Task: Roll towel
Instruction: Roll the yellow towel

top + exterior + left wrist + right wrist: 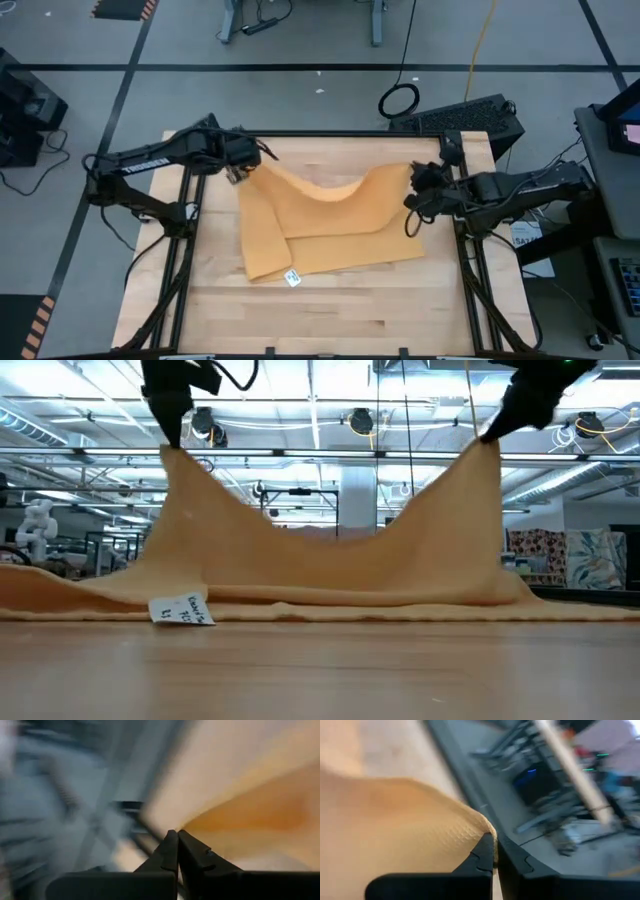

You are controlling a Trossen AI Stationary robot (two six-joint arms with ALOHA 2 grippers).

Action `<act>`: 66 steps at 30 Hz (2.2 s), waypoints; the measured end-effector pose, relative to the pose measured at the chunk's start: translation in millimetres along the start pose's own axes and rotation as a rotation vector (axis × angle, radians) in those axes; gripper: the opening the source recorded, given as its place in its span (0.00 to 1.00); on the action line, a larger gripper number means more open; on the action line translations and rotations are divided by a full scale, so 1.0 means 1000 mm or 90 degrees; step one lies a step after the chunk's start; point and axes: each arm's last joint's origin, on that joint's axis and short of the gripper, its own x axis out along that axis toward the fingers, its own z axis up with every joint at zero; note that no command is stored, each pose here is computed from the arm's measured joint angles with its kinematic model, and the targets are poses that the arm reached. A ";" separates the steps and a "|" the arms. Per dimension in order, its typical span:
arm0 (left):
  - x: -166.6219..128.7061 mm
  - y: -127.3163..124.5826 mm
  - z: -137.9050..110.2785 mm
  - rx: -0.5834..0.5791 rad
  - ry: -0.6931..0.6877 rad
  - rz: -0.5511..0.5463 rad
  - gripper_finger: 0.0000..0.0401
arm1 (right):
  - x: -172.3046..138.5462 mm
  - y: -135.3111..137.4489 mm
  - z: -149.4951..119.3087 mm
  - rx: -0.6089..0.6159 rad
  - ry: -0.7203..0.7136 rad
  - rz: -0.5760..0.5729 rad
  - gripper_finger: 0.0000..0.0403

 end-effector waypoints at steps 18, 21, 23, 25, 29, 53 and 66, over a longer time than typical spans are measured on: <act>-0.020 0.008 -0.014 -0.086 -0.081 0.067 0.01 | 0.046 -0.007 -0.004 -0.032 0.090 -0.108 0.00; -0.021 0.017 -0.015 -0.100 -0.104 0.137 0.01 | 0.049 -0.012 0.002 -0.007 0.067 -0.126 0.00; -0.020 0.016 -0.015 -0.092 -0.090 0.089 0.01 | 0.051 -0.013 0.008 0.000 0.049 -0.107 0.00; -0.019 0.013 -0.016 -0.094 -0.066 0.008 0.01 | 0.053 -0.013 0.011 0.010 0.032 -0.070 0.00; -0.013 0.004 -0.019 -0.089 -0.031 -0.069 0.01 | 0.055 -0.013 0.011 0.013 0.037 -0.023 0.00; 0.008 -0.049 -0.041 0.011 0.041 -0.274 0.48 | 0.056 -0.009 -0.011 0.060 0.160 0.148 0.00; -0.032 -0.175 -0.052 0.045 -0.230 -0.466 0.59 | 0.055 -0.007 -0.010 0.067 0.161 0.195 0.00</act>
